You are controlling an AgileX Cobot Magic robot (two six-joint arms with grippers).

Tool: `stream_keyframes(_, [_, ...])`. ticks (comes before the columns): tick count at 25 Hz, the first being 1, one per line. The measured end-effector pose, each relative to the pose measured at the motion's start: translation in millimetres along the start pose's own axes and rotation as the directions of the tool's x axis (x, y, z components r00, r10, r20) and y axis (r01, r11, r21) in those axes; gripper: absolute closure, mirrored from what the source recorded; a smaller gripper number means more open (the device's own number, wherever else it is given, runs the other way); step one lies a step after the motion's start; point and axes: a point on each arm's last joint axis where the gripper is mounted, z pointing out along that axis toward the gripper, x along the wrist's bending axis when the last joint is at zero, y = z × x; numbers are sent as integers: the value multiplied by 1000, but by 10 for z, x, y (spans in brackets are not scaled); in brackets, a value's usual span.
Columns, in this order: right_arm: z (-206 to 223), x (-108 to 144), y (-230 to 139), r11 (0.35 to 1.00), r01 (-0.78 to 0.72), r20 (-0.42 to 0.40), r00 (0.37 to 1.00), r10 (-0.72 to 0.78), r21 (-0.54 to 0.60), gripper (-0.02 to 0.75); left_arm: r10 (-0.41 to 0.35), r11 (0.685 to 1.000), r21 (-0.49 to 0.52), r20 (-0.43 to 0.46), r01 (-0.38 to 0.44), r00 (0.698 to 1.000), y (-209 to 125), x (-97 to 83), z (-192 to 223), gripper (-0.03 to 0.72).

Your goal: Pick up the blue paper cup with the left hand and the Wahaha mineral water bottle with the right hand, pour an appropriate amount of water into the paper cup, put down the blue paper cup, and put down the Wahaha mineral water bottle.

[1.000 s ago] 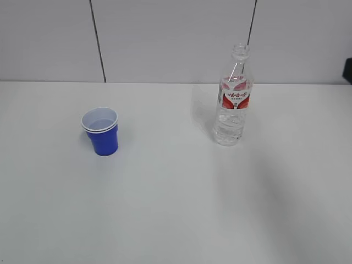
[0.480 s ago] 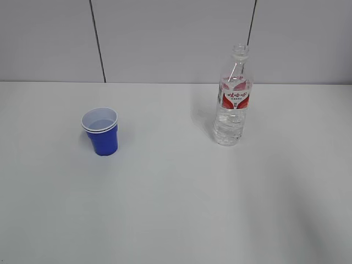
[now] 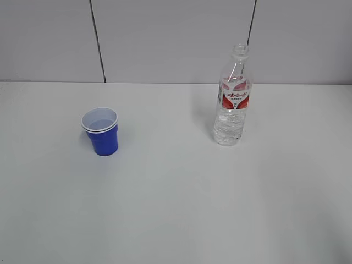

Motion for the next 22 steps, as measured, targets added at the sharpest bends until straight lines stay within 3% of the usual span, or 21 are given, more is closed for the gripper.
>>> stream_keyframes(7, [-131, -2, -168, 998, 0, 1, 1000, 0, 60, 148, 0, 1000, 0, 0, 0, 1000, 0, 0, 0, 209])
stream_keyframes(14, [12, 46, -354, 984, 16, -15, 1000, -14, 180, 149, 0, 1000, 0, 0, 0, 1000, 0, 0, 0, 209])
stream_keyframes(22, [148, 94, -468, 975, 24, -31, 999, -18, 222, 150, 0, 1000, 0, 0, 0, 1000, 0, 0, 0, 209])
